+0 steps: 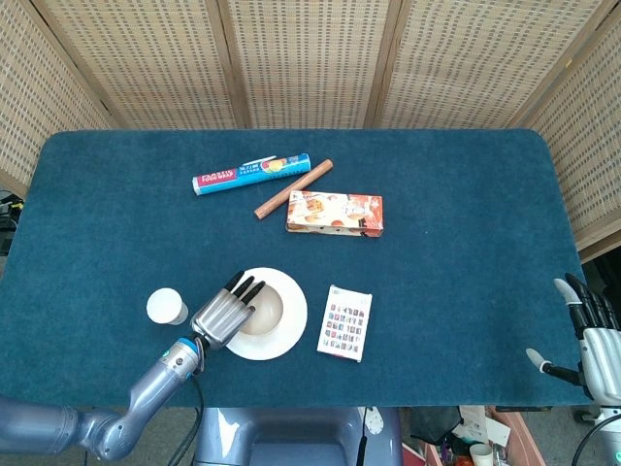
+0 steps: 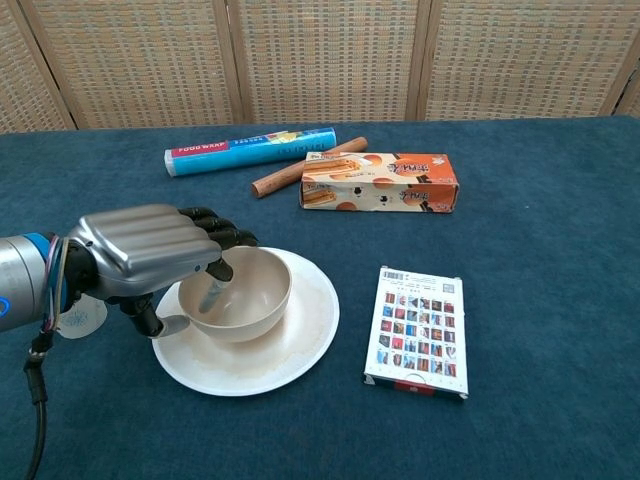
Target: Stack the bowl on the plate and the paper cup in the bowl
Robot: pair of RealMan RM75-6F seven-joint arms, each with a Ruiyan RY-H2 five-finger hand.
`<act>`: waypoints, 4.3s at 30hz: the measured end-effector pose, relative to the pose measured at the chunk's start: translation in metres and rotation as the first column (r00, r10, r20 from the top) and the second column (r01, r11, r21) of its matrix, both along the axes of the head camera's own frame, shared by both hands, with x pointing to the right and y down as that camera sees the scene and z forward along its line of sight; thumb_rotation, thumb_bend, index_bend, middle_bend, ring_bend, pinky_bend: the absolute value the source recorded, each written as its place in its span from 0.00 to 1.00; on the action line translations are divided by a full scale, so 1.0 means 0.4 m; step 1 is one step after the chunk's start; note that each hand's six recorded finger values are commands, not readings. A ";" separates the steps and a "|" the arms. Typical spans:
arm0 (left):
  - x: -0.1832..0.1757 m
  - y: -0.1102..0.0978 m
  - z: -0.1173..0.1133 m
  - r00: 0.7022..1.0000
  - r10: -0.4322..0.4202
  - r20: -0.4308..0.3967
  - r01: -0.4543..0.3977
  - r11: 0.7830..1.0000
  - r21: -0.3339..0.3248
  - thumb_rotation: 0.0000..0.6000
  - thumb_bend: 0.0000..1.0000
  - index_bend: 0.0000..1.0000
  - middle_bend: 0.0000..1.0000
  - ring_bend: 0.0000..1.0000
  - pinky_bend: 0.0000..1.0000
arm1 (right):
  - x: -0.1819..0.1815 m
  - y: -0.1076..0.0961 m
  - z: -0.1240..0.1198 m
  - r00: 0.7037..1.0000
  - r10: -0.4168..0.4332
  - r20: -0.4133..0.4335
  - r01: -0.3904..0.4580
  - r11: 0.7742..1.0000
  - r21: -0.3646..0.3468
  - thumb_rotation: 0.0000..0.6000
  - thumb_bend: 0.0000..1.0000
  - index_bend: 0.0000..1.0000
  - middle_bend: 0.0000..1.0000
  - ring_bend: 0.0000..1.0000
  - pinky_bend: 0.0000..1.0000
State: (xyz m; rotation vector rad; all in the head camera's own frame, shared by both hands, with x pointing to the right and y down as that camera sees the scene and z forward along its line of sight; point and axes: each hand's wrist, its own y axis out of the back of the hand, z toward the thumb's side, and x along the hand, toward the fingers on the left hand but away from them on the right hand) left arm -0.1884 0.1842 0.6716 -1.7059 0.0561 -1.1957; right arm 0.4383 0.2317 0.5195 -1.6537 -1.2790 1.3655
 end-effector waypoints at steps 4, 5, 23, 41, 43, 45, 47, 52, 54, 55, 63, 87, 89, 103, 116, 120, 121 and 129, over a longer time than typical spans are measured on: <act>0.001 -0.003 -0.005 1.000 -0.004 -0.013 0.004 1.000 0.004 1.00 0.31 0.35 0.00 0.00 0.01 | -0.002 0.000 0.001 1.000 -0.004 -0.001 0.004 1.000 -0.001 1.00 0.15 0.00 0.00 0.00 0.00; 0.001 -0.004 -0.007 1.000 -0.006 -0.017 0.006 1.000 0.004 1.00 0.31 0.34 0.00 0.00 0.01 | -0.002 0.000 0.001 1.000 -0.004 -0.002 0.004 1.000 -0.002 1.00 0.15 0.00 0.00 0.00 0.00; -0.142 -0.086 -0.205 0.962 -0.190 -0.196 0.214 0.971 0.109 1.00 0.31 0.35 0.00 0.00 0.00 | -0.004 0.001 0.004 1.000 -0.007 -0.013 0.007 1.000 -0.004 1.00 0.15 0.00 0.00 0.00 0.00; -0.394 0.030 -0.241 0.939 -0.292 -0.183 0.320 0.935 0.150 1.00 0.30 0.39 0.00 0.00 0.00 | -0.026 0.005 0.011 0.999 -0.031 -0.036 0.031 0.999 -0.013 1.00 0.15 0.00 0.00 0.00 0.00; -0.405 0.035 -0.230 0.939 -0.298 -0.172 0.323 0.935 0.145 1.00 0.30 0.39 0.00 0.00 0.00 | -0.026 0.005 0.010 0.999 -0.031 -0.036 0.030 0.999 -0.013 1.00 0.15 0.00 0.00 0.00 0.00; -0.418 0.039 -0.212 0.940 -0.305 -0.154 0.326 0.935 0.138 1.00 0.30 0.39 0.00 0.00 0.00 | -0.026 0.006 0.010 0.999 -0.030 -0.036 0.030 0.999 -0.013 1.00 0.15 0.00 0.00 0.00 0.00; -0.426 0.039 -0.195 0.940 -0.312 -0.140 0.330 0.935 0.133 1.00 0.30 0.40 0.00 0.00 0.00 | -0.025 0.005 0.010 0.999 -0.029 -0.035 0.028 1.000 -0.012 1.00 0.15 0.00 0.00 0.00 0.00; -0.434 0.036 -0.159 0.938 -0.329 -0.113 0.341 0.933 0.112 1.00 0.30 0.42 0.00 0.00 0.00 | -0.024 0.004 0.010 0.999 -0.027 -0.035 0.027 1.000 -0.014 1.00 0.15 0.00 0.00 0.00 0.00; -0.435 0.035 -0.143 0.938 -0.331 -0.099 0.341 0.934 0.104 1.00 0.30 0.43 0.00 0.00 0.00 | -0.024 0.004 0.010 0.999 -0.027 -0.034 0.027 1.000 -0.014 1.00 0.15 0.00 0.00 0.00 0.00; -0.436 0.035 -0.136 0.939 -0.332 -0.093 0.341 0.935 0.102 1.00 0.30 0.43 0.00 0.00 0.00 | -0.023 0.004 0.010 0.999 -0.026 -0.033 0.026 1.000 -0.014 1.00 0.15 0.00 0.00 0.00 0.00; -0.433 0.038 -0.088 0.945 -0.323 -0.056 0.327 0.941 0.091 1.00 0.30 0.45 0.02 0.00 0.00 | -0.023 0.003 0.012 0.999 -0.027 -0.032 0.027 1.000 -0.015 1.00 0.15 0.00 0.00 0.00 0.00; -0.391 0.038 -0.036 0.953 -0.296 -0.057 0.301 0.949 0.094 1.00 0.39 0.58 0.07 0.00 0.01 | -0.024 0.002 0.011 0.999 -0.028 -0.030 0.028 1.000 -0.014 1.00 0.14 0.00 0.00 0.00 0.00; -0.395 0.035 -0.040 0.952 -0.299 -0.058 0.304 0.948 0.100 1.00 0.41 0.59 0.07 0.00 0.01 | -0.024 0.002 0.009 0.999 -0.028 -0.031 0.028 1.000 -0.011 1.00 0.15 0.00 0.00 0.00 0.00; -0.381 0.015 -0.063 0.953 -0.292 -0.077 0.300 0.947 0.117 1.00 0.42 0.60 0.07 0.00 0.01 | -0.025 0.002 0.009 0.999 -0.030 -0.031 0.029 1.000 -0.011 1.00 0.15 0.00 0.00 0.00 0.00; -0.213 -0.063 -0.167 0.959 -0.225 -0.173 0.245 0.964 0.104 1.00 0.42 0.60 0.07 0.00 0.01 | -0.016 0.000 0.003 1.000 -0.018 -0.025 0.017 1.000 -0.003 1.00 0.15 0.00 0.00 0.00 0.00; -0.157 -0.081 -0.190 0.968 -0.181 -0.175 0.202 0.973 0.110 1.00 0.42 0.60 0.07 0.00 0.01 | -0.012 -0.001 0.002 1.000 -0.011 -0.019 0.011 1.000 -0.003 1.00 0.15 0.00 0.00 0.00 0.00; -0.146 -0.084 -0.193 0.970 -0.173 -0.173 0.194 0.975 0.111 1.00 0.42 0.60 0.07 0.00 0.01 | -0.010 -0.002 0.001 1.000 -0.010 -0.018 0.010 1.000 -0.002 1.00 0.15 0.00 0.00 0.00 0.00; -0.057 -0.087 -0.181 0.980 -0.135 -0.146 0.147 0.986 0.079 1.00 0.42 0.60 0.07 0.00 0.01 | -0.005 -0.002 -0.005 1.000 -0.004 -0.006 0.004 1.000 0.004 1.00 0.15 0.00 0.00 0.00 0.00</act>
